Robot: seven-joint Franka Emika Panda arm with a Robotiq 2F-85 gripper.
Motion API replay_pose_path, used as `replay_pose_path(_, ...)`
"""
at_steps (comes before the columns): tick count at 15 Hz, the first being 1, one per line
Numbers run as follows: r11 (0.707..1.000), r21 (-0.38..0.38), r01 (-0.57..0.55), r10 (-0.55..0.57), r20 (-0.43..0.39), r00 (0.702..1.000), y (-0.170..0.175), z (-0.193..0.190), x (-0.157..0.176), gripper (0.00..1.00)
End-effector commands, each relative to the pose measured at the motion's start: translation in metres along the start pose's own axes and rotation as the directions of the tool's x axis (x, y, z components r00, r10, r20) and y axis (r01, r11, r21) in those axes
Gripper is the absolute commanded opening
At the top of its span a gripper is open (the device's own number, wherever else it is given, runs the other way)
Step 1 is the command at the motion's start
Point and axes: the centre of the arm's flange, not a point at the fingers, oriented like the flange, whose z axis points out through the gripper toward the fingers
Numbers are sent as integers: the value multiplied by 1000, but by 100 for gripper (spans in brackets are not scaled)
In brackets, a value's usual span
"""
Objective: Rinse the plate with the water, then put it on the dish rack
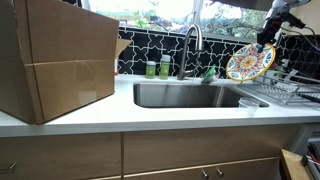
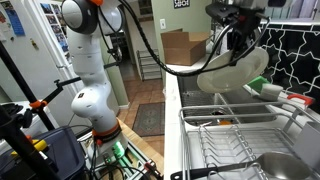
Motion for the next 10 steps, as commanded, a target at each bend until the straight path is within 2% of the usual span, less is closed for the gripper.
replay_pose_path(1,999,-54,-5,2,-44,999,19,-71,-19,3)
replay_pose_path(3,997,-79,5,-9,-59,998,27,-98,-30,3)
replay_pose_path(5,988,-156,-17,7,-65,998,40,-116,-38,3)
replay_pose_path(8,956,-288,-49,35,-52,998,64,-124,-45,3)
replay_pose_path(10,947,-320,-32,30,-11,999,80,-124,-46,3)
